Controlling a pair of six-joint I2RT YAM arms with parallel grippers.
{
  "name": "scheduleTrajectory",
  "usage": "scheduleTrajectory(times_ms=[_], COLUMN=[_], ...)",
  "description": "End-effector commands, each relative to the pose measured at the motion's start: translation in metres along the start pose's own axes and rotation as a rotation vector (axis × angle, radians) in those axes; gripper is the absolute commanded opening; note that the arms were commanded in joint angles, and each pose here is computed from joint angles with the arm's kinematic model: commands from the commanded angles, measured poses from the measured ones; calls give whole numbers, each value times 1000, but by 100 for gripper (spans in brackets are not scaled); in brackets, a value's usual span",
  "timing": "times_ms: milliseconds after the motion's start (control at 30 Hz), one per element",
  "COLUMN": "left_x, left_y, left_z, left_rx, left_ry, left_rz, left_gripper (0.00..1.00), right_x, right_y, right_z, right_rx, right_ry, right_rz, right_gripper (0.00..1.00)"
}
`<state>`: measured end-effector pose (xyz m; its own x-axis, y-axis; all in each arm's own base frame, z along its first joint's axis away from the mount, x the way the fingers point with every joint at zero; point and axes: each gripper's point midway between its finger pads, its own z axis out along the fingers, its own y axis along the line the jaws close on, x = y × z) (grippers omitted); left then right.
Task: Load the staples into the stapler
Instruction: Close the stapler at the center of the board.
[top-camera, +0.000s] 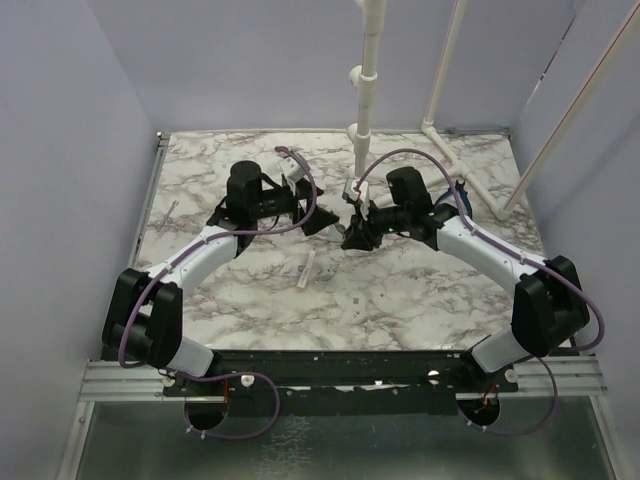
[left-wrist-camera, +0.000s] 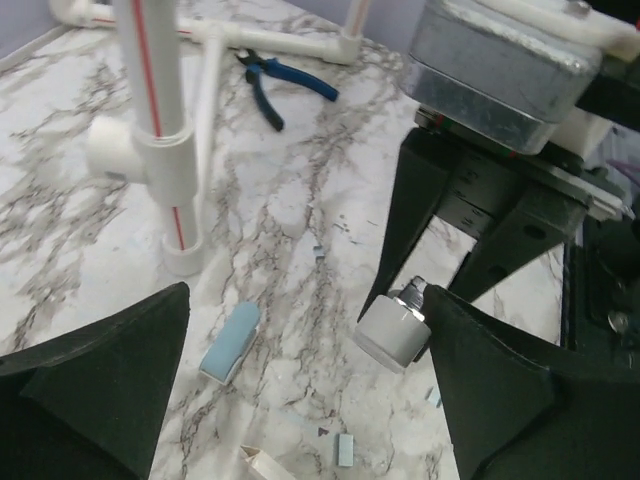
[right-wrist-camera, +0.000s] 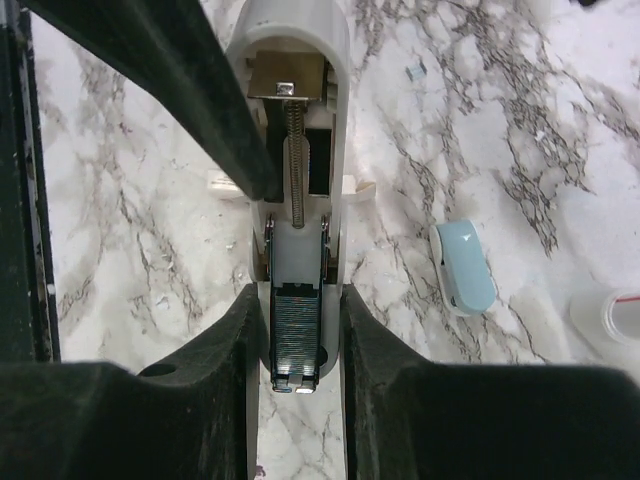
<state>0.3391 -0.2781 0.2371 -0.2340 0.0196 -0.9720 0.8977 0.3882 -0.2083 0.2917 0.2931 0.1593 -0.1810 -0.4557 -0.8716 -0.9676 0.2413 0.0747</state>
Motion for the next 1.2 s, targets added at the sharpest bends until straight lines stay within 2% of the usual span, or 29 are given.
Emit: scheduleTrajectory(times_ms=[0,100,267,433,700,933,1033,1167], left_x=[11,13,6,19,48,56,56,55], left_y=[-52,-66,-76,-77,-78,-87,-87,-86], left_z=[-12,-17,-26,-23,-3,2,0,-2], left_rx=[335,425,447,493,508,542,537,529], left_ry=[15,18,-1,21,115,133,136,137], left_rz=[137,137,220,243,345,355,361,373], left_gripper=[99,99,99,99,76,58,41,29], right_x=[-7,-9,-6,-13,-26,-22,-21,-19], right_y=[22,21,21,30,43,42,41,41], right_z=[-9,-11,-10,-12,-18,-16,-15,-16], right_rx=[-108,-103,-111,-166,-235,-236,-232,-224], right_ry=[-34,-32,-20,-41,-67,-60,-57,-52], right_rz=[-184,-203,-193,-198,-197,-193,-194,-200], right_gripper=[1,1,1,1,1,1,1,1])
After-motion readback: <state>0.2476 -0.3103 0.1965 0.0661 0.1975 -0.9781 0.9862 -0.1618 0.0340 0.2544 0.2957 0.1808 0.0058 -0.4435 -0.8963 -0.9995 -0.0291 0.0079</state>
